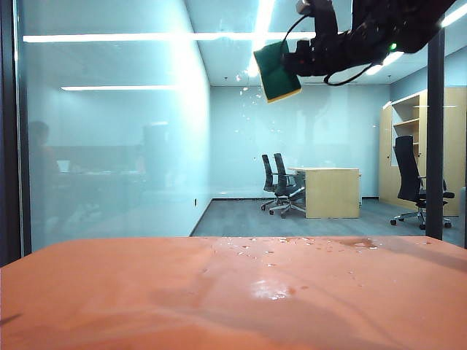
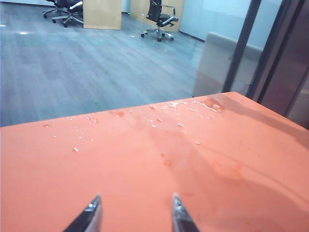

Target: Pick up the sponge from the table, wipe the water off the glass, and finally place the sponge back on the table.

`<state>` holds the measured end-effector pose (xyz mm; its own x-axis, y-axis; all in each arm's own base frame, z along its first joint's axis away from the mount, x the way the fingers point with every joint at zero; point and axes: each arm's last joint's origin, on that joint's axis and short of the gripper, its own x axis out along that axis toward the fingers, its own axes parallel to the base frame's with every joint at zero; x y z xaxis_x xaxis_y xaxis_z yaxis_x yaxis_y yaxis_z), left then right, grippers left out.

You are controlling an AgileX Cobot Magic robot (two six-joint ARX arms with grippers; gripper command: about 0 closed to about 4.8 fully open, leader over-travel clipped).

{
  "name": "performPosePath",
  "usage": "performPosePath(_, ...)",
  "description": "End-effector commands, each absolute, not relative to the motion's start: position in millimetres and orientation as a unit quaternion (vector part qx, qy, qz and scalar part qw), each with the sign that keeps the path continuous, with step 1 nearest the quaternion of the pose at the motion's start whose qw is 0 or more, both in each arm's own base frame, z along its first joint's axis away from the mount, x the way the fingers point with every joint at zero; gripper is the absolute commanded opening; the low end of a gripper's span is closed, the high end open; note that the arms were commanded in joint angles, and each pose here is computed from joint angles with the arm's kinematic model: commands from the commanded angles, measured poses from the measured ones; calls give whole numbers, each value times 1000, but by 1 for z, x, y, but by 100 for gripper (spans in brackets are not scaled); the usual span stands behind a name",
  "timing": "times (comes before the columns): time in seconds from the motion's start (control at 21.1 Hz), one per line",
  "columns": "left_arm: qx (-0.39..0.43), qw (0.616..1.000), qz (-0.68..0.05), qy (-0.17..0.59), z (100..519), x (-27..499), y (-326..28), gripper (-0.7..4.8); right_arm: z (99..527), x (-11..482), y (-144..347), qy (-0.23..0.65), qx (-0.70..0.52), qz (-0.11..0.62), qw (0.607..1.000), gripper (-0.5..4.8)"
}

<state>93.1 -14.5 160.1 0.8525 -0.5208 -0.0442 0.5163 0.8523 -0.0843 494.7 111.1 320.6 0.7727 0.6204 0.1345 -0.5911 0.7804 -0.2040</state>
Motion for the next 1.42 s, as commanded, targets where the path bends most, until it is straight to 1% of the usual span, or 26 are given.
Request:
performPosePath(0.05,-30,962,-269,24,163,93,-14,183,304,503,114,-83,-74,324,939,-9)
performPosePath(0.24,-30,963,-268,24,163,93,-14,183,280,511,116,-48,-78,326,941,-9)
performPosePath(0.38,-30,963,-268,24,163,93,-14,183,259,515,116,-5,-103,322,941,-9)
performPosePath(0.52,-30,963,-268,24,163,93,-14,183,250,517,114,24,-122,302,945,-9)
performPosePath(0.76,-30,963,-268,24,163,93,-14,183,240,519,98,82,-121,263,954,-9)
performPosePath(0.9,-30,963,-268,24,163,93,-14,183,233,518,94,121,-117,262,950,-9)
performPosePath(1.23,-30,963,-268,24,163,93,-14,183,238,518,100,98,-120,265,952,-9)
performPosePath(1.42,-30,963,-268,23,163,93,-14,183,244,515,119,71,-123,273,952,-9)
